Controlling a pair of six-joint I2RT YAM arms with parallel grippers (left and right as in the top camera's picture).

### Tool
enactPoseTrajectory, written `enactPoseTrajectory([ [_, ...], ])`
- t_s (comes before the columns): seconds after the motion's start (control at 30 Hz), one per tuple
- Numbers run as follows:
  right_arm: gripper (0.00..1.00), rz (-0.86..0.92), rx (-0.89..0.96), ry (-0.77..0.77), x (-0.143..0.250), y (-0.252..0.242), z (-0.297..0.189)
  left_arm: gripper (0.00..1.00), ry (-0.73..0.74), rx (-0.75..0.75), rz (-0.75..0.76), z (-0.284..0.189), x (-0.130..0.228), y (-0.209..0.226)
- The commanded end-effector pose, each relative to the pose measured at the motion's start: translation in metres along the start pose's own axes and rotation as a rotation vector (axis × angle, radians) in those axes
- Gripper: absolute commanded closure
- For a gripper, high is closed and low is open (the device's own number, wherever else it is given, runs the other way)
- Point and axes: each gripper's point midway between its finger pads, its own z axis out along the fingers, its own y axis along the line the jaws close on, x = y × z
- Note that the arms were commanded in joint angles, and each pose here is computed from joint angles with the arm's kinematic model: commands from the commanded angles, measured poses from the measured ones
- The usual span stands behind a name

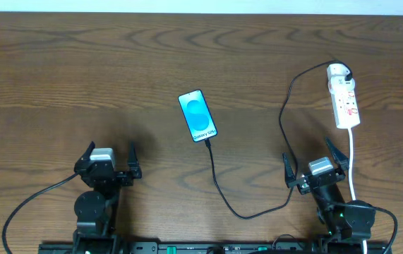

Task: Plug charger to phone and switch on socket

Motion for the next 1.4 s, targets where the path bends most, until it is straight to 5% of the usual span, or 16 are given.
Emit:
enactPoseTrajectory([
  [0.0,0.01,-0.011,0.003,0.002,0.0005,0.0002,-0.0001,0.04,-0.015,-0.017,0.048,-0.0031,-0.0018,0.0035],
  [1.37,0.01,-0.011,0.003,0.002,0.0006,0.0002,-0.0001,0.04,0.017,-0.018,0.067,-0.0063,0.0072,0.0041],
])
